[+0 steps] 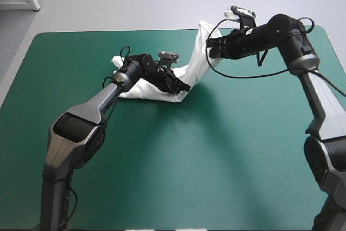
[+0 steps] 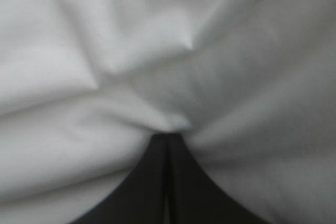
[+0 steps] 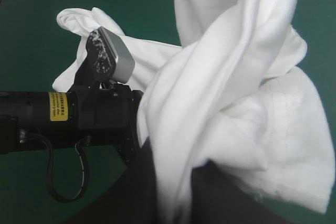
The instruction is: Fold the cloth
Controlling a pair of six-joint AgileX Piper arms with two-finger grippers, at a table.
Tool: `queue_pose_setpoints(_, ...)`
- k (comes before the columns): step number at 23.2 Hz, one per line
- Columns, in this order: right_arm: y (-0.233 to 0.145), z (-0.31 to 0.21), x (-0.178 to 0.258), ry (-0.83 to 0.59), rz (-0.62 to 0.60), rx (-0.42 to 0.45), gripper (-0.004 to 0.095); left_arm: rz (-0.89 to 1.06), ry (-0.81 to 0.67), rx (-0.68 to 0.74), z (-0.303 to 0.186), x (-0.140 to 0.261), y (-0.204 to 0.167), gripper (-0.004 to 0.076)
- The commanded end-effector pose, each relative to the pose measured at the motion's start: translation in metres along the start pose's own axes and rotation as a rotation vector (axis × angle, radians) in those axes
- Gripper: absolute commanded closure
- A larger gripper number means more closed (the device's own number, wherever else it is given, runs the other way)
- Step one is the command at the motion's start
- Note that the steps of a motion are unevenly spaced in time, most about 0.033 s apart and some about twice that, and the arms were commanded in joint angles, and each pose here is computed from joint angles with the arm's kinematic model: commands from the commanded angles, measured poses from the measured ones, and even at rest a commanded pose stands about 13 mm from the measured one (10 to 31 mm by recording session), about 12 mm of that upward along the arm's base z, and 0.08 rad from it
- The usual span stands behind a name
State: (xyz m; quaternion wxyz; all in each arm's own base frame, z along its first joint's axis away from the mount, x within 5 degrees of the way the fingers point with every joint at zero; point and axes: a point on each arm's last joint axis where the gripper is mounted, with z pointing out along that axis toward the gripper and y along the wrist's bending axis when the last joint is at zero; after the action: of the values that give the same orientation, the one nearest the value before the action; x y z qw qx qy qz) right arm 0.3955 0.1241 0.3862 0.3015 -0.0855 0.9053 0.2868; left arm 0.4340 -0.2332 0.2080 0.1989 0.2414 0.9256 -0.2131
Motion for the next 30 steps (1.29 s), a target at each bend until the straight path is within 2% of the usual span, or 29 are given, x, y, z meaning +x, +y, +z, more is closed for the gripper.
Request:
queue_pose_setpoints(1,0.026,-0.037,-0.012,-0.135,-0.031,-0.042,0.0922,0.019,0.008,0.032,-0.028,-0.004,-0.015,0.0734)
queue_pose_setpoints(8,0.03,-0.034,-0.011,-0.13,-0.045,-0.049,0.0922,0.064,-0.131,0.002,-0.131,-0.016,-0.026,0.0734)
queue_pose_setpoints(9,0.032,-0.033,-0.01,-0.126,-0.047,-0.054,0.0922,0.097,-0.157,-0.044,-0.167,-0.012,-0.029,0.0734)
queue_pose_setpoints(12,0.035,-0.031,-0.01,-0.126,-0.053,-0.066,0.0922,0.168,-0.125,-0.2,-0.224,0.005,-0.032,0.0734)
queue_pose_setpoints(13,0.044,-0.027,-0.009,-0.142,-0.075,-0.086,0.0922,0.144,-0.082,-0.28,-0.246,0.018,-0.029,0.0734)
queue_pose_setpoints(16,0.067,-0.011,-0.01,-0.182,-0.108,-0.153,0.0922,0.07,-0.086,-0.348,-0.277,0.051,-0.011,0.0734)
queue_pose_setpoints(21,0.107,0.052,-0.012,-0.133,-0.181,-0.256,0.0922,-0.106,-0.021,-0.413,-0.278,0.136,0.022,0.0734)
queue_pose_setpoints(22,0.121,0.065,-0.012,-0.134,-0.196,-0.302,0.0922,-0.125,-0.016,-0.419,-0.273,0.151,0.023,0.0734)
queue_pose_setpoints(26,0.144,0.114,-0.007,-0.135,-0.202,-0.391,0.0922,-0.169,0.0,-0.404,-0.253,0.178,0.024,0.0734)
queue_pose_setpoints(30,0.153,0.154,0.003,-0.117,-0.196,-0.472,0.0898,-0.198,0.099,-0.38,-0.234,0.199,0.028,0.0734)
